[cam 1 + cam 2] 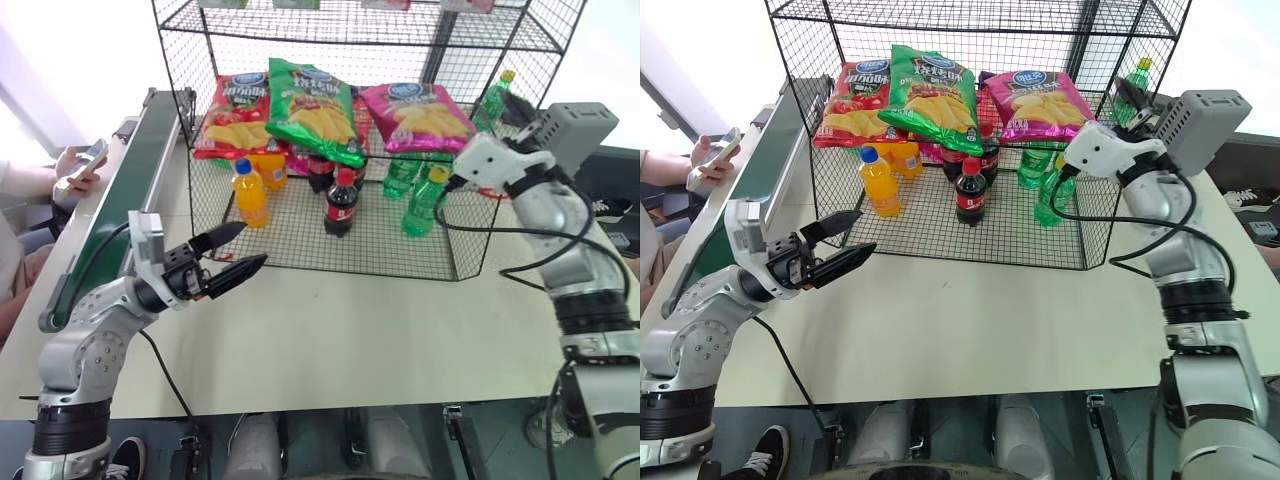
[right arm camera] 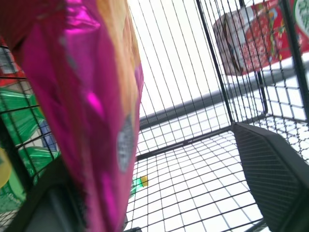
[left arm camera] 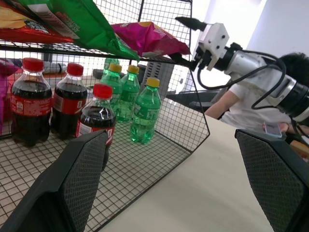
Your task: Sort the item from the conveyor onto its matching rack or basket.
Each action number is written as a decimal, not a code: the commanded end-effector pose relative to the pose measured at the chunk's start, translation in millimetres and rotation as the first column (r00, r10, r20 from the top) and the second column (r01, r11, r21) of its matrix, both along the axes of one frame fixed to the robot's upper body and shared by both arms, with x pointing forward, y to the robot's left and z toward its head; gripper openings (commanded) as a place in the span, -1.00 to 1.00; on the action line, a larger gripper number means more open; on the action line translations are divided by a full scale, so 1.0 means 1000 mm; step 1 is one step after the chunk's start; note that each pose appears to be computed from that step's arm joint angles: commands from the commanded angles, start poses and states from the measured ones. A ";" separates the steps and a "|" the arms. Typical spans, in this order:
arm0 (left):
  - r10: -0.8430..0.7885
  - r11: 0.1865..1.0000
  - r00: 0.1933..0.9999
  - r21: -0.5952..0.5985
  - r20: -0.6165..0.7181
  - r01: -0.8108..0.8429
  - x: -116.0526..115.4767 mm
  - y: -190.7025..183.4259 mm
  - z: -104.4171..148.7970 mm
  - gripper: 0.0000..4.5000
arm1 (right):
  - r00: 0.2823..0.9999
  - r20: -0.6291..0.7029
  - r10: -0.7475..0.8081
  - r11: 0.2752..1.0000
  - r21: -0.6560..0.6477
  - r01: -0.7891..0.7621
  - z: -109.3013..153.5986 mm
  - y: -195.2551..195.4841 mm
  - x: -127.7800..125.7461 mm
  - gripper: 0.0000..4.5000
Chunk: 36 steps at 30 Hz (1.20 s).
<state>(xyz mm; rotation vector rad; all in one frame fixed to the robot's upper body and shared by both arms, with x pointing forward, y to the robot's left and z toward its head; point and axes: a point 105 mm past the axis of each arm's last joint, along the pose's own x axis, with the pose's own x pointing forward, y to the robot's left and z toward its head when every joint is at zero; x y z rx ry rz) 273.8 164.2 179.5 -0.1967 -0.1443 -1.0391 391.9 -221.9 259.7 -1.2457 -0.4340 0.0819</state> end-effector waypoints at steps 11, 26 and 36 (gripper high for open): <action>-0.033 0.999 0.999 0.012 0.042 0.033 0.000 -0.004 0.004 1.00 | 0.933 -0.110 0.342 0.906 0.304 -0.296 0.030 0.012 -0.034 0.73; -0.022 1.000 0.999 0.023 0.046 0.021 -0.001 -0.003 0.004 1.00 | 0.877 -0.169 0.450 0.886 0.209 -0.415 0.016 0.042 -0.043 0.73; -0.012 0.999 0.998 0.031 0.055 0.010 0.000 -0.003 0.005 1.00 | 0.904 -0.133 0.405 0.909 0.160 -0.384 0.023 0.042 -0.030 -0.98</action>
